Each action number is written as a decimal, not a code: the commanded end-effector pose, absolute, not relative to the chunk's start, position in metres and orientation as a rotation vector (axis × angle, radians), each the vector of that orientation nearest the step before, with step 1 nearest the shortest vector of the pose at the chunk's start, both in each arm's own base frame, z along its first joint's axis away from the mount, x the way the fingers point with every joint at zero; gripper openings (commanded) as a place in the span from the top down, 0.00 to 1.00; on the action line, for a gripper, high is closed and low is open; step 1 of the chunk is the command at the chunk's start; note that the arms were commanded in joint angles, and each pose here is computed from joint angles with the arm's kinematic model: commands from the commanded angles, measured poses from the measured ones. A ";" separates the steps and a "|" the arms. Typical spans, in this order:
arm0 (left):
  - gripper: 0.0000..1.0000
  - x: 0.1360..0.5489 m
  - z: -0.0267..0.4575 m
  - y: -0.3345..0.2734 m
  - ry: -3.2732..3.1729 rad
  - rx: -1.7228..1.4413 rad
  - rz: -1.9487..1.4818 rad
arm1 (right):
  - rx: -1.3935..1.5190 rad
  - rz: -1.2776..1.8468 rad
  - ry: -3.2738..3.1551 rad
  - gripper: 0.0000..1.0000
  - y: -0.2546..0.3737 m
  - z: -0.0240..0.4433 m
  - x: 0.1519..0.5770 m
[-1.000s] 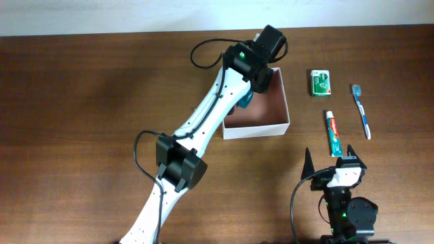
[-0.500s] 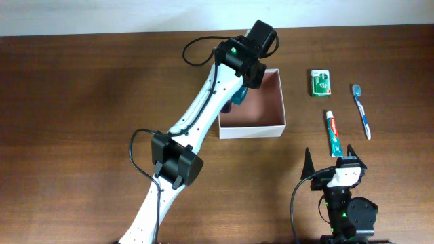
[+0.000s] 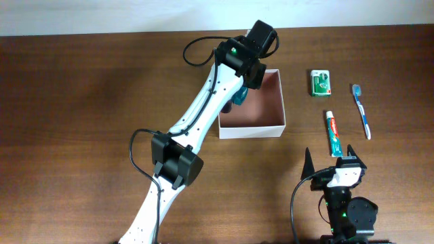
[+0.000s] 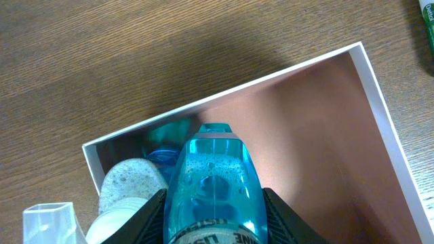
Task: Pack container
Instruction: 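Lower the Listerine bottle beside the soap bottle and release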
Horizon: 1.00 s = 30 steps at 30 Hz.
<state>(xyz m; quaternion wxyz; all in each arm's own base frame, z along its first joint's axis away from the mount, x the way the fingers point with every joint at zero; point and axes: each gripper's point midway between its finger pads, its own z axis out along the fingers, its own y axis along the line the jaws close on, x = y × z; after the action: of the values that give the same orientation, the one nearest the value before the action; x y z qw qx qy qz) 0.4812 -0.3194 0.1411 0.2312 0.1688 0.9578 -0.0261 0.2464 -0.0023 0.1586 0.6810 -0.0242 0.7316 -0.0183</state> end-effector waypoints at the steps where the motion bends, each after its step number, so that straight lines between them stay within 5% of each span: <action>1: 0.60 0.487 0.152 -0.315 2.609 0.432 -0.085 | -0.068 -0.033 1.640 0.01 0.000 0.158 0.246; 30: 0.53 0.493 0.156 -0.320 2.576 0.450 -0.098 | -0.068 -0.033 1.640 0.01 0.000 0.158 0.246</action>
<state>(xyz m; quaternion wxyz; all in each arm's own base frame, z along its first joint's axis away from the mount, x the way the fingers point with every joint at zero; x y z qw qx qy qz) 0.4869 -0.3236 0.1447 0.2453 0.1656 0.9546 -0.0334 0.2464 -0.0023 0.1587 0.6812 -0.0242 0.7315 -0.0183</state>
